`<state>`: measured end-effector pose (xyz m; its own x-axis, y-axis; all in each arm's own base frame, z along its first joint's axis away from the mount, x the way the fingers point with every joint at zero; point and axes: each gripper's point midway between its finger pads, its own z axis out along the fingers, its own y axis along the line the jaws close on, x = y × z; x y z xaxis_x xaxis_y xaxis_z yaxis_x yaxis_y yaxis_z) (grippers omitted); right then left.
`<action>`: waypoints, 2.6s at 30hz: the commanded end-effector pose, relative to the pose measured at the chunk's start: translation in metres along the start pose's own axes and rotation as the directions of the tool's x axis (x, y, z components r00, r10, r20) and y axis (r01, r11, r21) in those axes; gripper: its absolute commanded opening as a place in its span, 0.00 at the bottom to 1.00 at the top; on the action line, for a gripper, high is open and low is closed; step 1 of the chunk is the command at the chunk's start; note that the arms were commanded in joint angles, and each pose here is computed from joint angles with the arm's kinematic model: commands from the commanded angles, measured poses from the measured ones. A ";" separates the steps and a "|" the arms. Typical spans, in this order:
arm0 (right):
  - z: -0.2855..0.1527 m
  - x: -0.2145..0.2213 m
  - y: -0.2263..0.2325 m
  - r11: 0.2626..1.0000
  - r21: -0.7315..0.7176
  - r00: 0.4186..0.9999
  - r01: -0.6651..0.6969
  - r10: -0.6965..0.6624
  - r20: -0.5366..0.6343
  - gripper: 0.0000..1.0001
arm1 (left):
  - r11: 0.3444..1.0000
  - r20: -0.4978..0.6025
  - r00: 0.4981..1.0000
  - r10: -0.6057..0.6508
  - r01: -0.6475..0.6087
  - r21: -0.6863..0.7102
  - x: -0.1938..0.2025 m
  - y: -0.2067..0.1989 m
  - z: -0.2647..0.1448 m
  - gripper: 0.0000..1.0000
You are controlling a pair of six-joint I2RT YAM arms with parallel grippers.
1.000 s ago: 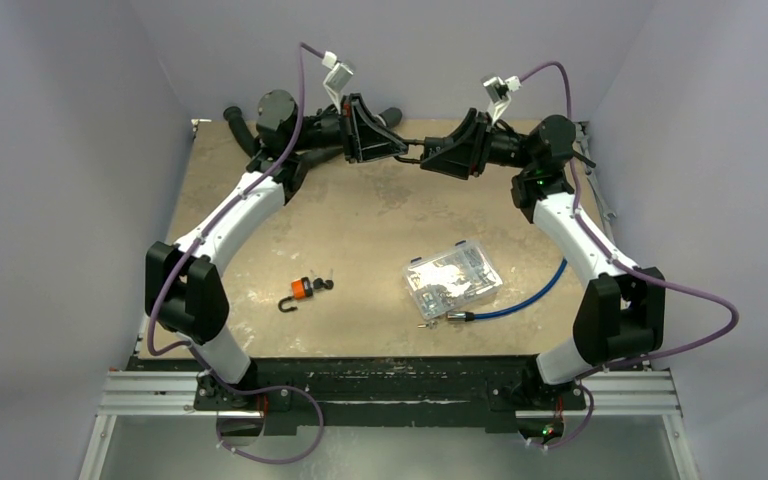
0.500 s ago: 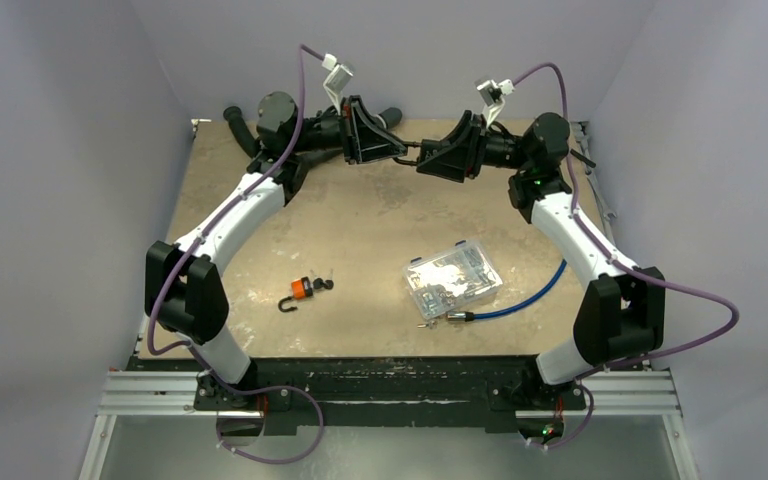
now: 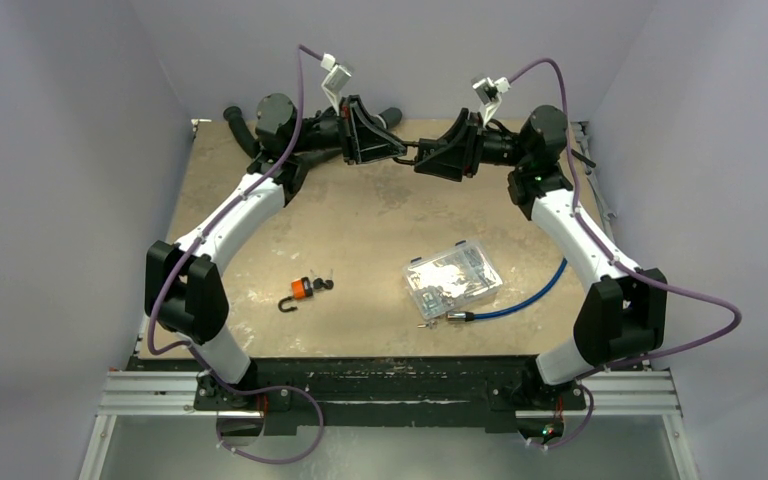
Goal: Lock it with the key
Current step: Lock the lock.
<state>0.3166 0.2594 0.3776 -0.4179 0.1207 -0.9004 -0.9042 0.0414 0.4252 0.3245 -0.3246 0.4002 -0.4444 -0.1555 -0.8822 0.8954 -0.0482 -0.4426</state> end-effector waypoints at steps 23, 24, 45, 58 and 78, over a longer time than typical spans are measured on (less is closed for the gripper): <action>0.054 -0.011 0.042 0.980 -0.144 0.991 0.134 -0.134 0.008 0.00 | 0.986 -0.101 0.995 -0.023 0.039 0.159 0.052 -0.033 0.058 0.00; 0.054 -0.012 0.042 0.980 -0.146 0.991 0.135 -0.135 0.009 0.00 | 0.986 -0.103 0.994 -0.024 0.041 0.162 0.053 -0.033 0.059 0.00; 0.066 -0.021 0.049 0.972 -0.182 0.988 0.148 -0.138 0.064 0.00 | 0.979 -0.138 0.990 -0.040 0.066 0.191 0.071 -0.036 0.070 0.00; 0.075 -0.023 0.054 0.967 -0.205 0.988 0.150 -0.137 0.075 0.00 | 0.973 -0.160 0.986 -0.040 0.075 0.217 0.080 -0.041 0.078 0.00; 0.094 -0.029 0.061 0.955 -0.238 0.983 0.178 -0.160 0.092 0.00 | 0.967 -0.196 0.980 -0.038 0.085 0.239 0.096 -0.042 0.092 0.00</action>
<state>0.3372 0.2681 0.3784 -0.3818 0.1108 -0.9176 -0.9239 -0.0190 0.3821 0.3435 -0.3326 0.3962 -0.3746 -0.1785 -0.9098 0.9266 -0.0383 -0.3740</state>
